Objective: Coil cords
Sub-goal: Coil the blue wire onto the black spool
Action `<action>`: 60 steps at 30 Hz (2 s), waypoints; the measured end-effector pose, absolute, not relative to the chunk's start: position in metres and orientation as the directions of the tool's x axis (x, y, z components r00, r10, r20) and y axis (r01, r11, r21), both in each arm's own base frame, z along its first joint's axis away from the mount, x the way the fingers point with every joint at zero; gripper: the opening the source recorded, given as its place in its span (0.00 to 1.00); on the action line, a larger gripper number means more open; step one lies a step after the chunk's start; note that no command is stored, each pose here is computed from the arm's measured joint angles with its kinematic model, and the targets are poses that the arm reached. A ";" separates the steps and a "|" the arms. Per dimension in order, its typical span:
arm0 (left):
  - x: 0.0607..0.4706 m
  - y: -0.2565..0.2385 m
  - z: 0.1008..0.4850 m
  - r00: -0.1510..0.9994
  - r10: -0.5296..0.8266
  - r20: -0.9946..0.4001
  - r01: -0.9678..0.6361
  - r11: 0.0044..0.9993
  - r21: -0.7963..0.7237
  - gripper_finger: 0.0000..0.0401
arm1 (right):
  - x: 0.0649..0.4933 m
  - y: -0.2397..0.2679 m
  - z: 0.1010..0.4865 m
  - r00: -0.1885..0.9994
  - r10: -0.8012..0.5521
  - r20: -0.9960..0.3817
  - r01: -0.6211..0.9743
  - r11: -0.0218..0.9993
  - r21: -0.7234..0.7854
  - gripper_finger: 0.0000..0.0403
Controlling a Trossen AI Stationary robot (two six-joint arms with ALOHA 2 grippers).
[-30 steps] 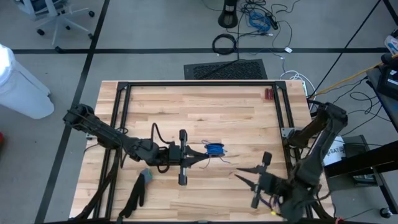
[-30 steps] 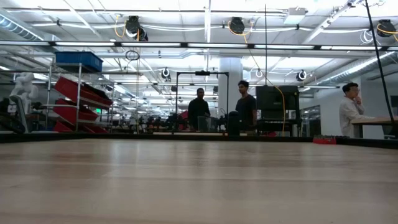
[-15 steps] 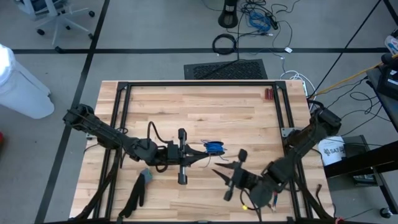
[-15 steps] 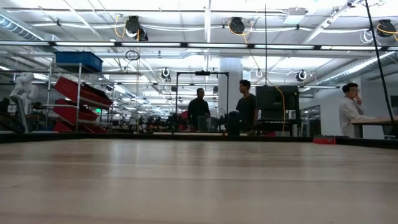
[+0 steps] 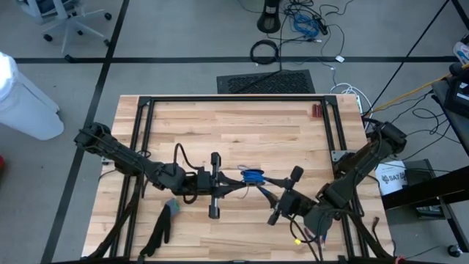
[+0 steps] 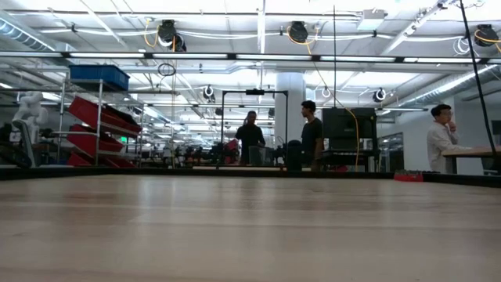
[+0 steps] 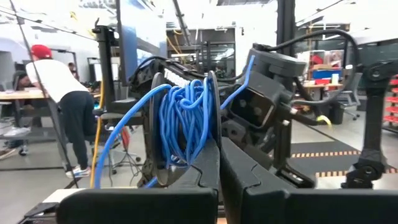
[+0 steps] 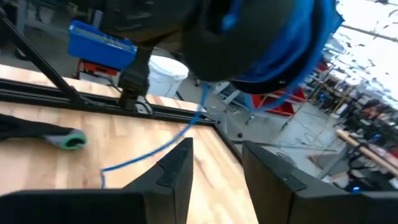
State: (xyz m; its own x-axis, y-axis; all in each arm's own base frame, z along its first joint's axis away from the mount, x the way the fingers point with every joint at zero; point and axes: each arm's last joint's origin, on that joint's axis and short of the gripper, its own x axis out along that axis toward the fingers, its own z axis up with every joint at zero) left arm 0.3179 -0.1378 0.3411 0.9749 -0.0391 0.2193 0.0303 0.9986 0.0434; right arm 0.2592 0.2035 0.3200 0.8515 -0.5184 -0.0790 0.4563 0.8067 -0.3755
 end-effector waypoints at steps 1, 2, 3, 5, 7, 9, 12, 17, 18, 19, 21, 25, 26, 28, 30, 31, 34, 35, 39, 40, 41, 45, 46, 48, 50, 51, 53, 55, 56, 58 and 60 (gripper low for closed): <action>0.318 -0.138 0.341 0.974 -0.047 0.220 0.038 0.998 0.045 0.00 | 0.259 0.203 0.321 0.852 -0.518 -0.078 0.453 0.803 -0.389 0.31; 0.318 -0.138 0.341 0.974 -0.057 0.221 0.047 0.998 0.047 0.00 | 0.258 0.202 0.323 0.852 -0.517 -0.076 0.449 0.798 -0.402 0.31; 0.318 -0.138 0.341 0.973 -0.062 0.222 0.053 0.997 0.048 0.00 | 0.257 0.202 0.325 0.854 -0.514 -0.074 0.445 0.797 -0.409 0.31; 0.318 -0.139 0.341 0.973 -0.064 0.221 0.054 0.997 0.048 0.00 | 0.257 0.201 0.330 0.858 -0.510 -0.061 0.445 0.798 -0.407 0.31; 0.318 -0.139 0.341 0.972 -0.075 0.222 0.066 0.997 0.051 0.00 | 0.257 0.201 0.334 0.860 -0.508 -0.049 0.443 0.791 -0.421 0.31; 0.318 -0.140 0.341 0.970 -0.099 0.224 0.088 0.995 0.056 0.00 | 0.257 0.202 0.337 0.867 -0.497 -0.038 0.432 0.787 -0.440 0.31; 0.318 -0.140 0.341 0.966 -0.122 0.226 0.111 0.992 0.061 0.00 | 0.259 0.204 0.340 0.896 -0.443 -0.028 0.385 0.807 -0.447 0.31; 0.318 -0.140 0.341 0.966 -0.125 0.227 0.114 0.992 0.061 0.00 | 0.259 0.205 0.342 0.906 -0.423 -0.021 0.371 0.814 -0.447 0.31; 0.318 -0.140 0.341 0.966 -0.126 0.227 0.115 0.991 0.061 0.00 | 0.259 0.205 0.342 0.907 -0.420 -0.021 0.368 0.816 -0.446 0.30; 0.318 -0.141 0.341 0.966 -0.126 0.227 0.115 0.991 0.061 0.00 | 0.259 0.205 0.342 0.909 -0.416 -0.021 0.365 0.819 -0.442 0.29; 0.318 -0.141 0.341 0.966 -0.126 0.227 0.115 0.991 0.061 0.00 | 0.259 0.205 0.342 0.911 -0.413 -0.020 0.364 0.825 -0.432 0.27; 0.318 -0.141 0.341 0.965 -0.130 0.226 0.119 0.991 0.062 0.00 | 0.258 0.206 0.342 0.911 -0.412 -0.020 0.367 0.832 -0.416 0.16; 0.318 -0.141 0.341 0.965 -0.131 0.226 0.120 0.991 0.062 0.00 | 0.258 0.206 0.342 0.911 -0.412 -0.021 0.368 0.834 -0.412 0.13; 0.317 -0.141 0.341 0.965 -0.133 0.226 0.122 0.991 0.060 0.00 | 0.258 0.206 0.342 0.911 -0.412 -0.021 0.372 0.842 -0.391 0.07; 0.317 -0.143 0.341 0.965 -0.137 0.225 0.125 0.990 0.063 0.00 | 0.258 0.206 0.342 0.912 -0.409 -0.021 0.372 0.850 -0.373 0.02; 0.317 -0.143 0.341 0.965 -0.138 0.225 0.126 0.990 0.064 0.00 | 0.258 0.207 0.342 0.916 -0.401 -0.022 0.366 0.855 -0.367 0.01; 0.317 -0.144 0.341 0.960 -0.165 0.227 0.153 0.986 0.070 0.00 | 0.258 0.208 0.342 0.931 -0.365 -0.023 0.336 0.877 -0.343 0.02; 0.317 -0.144 0.341 0.958 -0.174 0.228 0.162 0.984 0.072 0.00 | 0.258 0.209 0.342 0.934 -0.355 -0.024 0.328 0.884 -0.332 0.01; 0.316 -0.144 0.341 0.956 -0.184 0.229 0.171 0.982 0.074 0.00 | 0.256 0.212 0.342 0.945 -0.325 -0.025 0.303 0.905 -0.298 0.01; 0.316 -0.144 0.341 0.956 -0.184 0.229 0.171 0.982 0.074 0.00 | 0.255 0.213 0.342 0.946 -0.323 -0.025 0.302 0.908 -0.291 0.01; 0.316 -0.144 0.341 0.956 -0.184 0.229 0.172 0.982 0.074 0.00 | 0.255 0.213 0.342 0.947 -0.321 -0.025 0.300 0.910 -0.287 0.01; 0.315 -0.146 0.342 0.955 -0.188 0.229 0.175 0.981 0.079 0.00 | 0.250 0.215 0.344 0.952 -0.306 -0.024 0.290 0.923 -0.252 0.00; 0.314 -0.146 0.342 0.955 -0.189 0.229 0.174 0.981 0.083 0.00 | 0.249 0.215 0.346 0.955 -0.297 -0.023 0.283 0.929 -0.239 0.00; 0.313 -0.147 0.343 0.954 -0.191 0.231 0.173 0.980 0.097 0.00 | 0.245 0.215 0.348 0.958 -0.286 -0.023 0.273 0.933 -0.233 0.00; 0.310 -0.149 0.345 0.955 -0.185 0.234 0.164 0.981 0.107 0.00 | 0.242 0.216 0.350 0.962 -0.271 -0.021 0.259 0.938 -0.228 0.00; 0.310 -0.149 0.346 0.953 -0.184 0.239 0.162 0.981 0.110 0.00 | 0.241 0.216 0.351 0.963 -0.267 -0.021 0.255 0.940 -0.228 0.00; 0.309 -0.151 0.347 0.952 -0.189 0.241 0.165 0.979 0.117 0.00 | 0.238 0.216 0.354 0.965 -0.263 -0.018 0.253 0.942 -0.219 0.00; 0.308 -0.151 0.347 0.951 -0.193 0.241 0.169 0.979 0.117 0.00 | 0.238 0.215 0.354 0.964 -0.266 -0.018 0.256 0.942 -0.215 0.00; 0.308 -0.151 0.347 0.950 -0.195 0.242 0.171 0.978 0.117 0.00 | 0.239 0.215 0.353 0.964 -0.265 -0.020 0.255 0.943 -0.214 0.00; 0.308 -0.151 0.347 0.950 -0.196 0.244 0.172 0.978 0.117 0.00 | 0.239 0.216 0.353 0.969 -0.244 -0.022 0.235 0.950 -0.205 0.00; 0.308 -0.151 0.347 0.949 -0.198 0.244 0.173 0.978 0.117 0.00 | 0.239 0.216 0.353 0.971 -0.236 -0.025 0.227 0.954 -0.198 0.00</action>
State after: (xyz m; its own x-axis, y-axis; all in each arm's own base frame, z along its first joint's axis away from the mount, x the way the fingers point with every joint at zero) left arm 0.3083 -0.1510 0.3469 0.9494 -0.1976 0.2442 0.1733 0.9779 0.1174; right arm 0.2388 0.2158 0.3527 0.9714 -0.2361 -0.0254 0.2266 0.9536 -0.1981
